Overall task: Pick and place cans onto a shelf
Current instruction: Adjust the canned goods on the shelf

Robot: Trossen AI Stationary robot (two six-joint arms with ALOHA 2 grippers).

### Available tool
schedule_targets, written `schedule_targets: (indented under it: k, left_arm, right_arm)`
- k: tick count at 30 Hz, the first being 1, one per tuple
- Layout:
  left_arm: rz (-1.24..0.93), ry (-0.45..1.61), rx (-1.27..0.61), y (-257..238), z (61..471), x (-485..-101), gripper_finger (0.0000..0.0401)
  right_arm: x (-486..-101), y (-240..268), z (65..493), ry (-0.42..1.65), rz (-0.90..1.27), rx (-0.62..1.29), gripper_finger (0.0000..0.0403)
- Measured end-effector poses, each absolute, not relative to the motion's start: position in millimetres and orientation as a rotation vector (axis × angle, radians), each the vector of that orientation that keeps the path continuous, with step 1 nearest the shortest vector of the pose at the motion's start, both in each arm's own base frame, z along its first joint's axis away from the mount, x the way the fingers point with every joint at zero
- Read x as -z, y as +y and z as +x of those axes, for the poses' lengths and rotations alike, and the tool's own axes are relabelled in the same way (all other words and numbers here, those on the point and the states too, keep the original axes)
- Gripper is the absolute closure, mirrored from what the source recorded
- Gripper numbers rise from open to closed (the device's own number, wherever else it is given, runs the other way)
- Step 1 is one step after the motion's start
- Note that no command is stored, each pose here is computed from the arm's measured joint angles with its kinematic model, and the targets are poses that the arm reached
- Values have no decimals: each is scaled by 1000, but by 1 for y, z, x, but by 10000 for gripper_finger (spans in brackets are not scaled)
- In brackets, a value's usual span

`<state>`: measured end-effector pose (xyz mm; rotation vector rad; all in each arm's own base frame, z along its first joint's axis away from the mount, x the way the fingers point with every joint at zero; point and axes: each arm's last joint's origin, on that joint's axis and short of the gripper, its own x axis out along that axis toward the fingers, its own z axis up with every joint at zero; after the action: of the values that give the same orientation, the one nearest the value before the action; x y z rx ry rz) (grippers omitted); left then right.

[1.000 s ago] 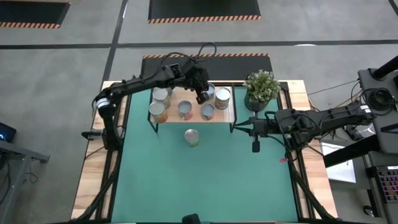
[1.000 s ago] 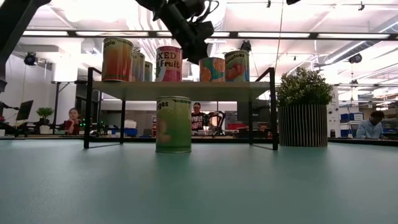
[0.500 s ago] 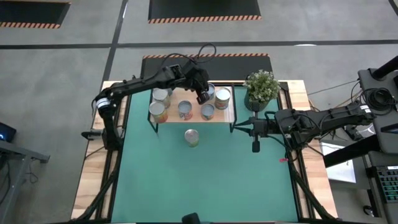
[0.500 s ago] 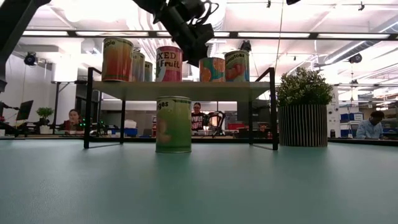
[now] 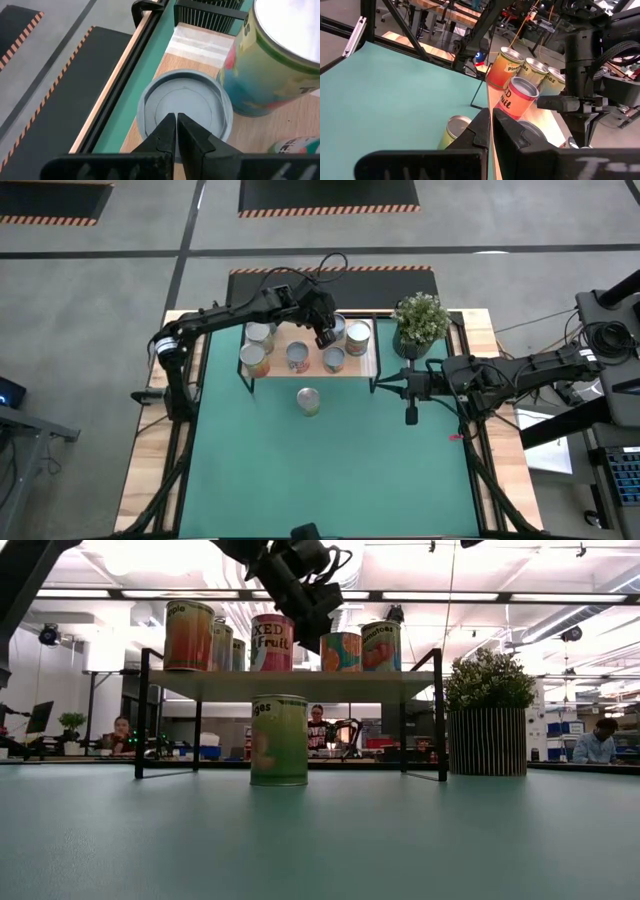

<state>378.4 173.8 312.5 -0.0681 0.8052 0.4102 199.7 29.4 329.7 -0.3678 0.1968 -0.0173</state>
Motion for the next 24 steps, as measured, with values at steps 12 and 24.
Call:
schedule_targets:
  k: [12,24]
  left_arm:
    - [-102,835,-419,173,376,-310,401]
    - [-120,851,-424,172,374,-312,401]
  right_arm:
    - [-330,29,200,197,-367,17,394]
    - [-330,29,200,198,-364,18,394]
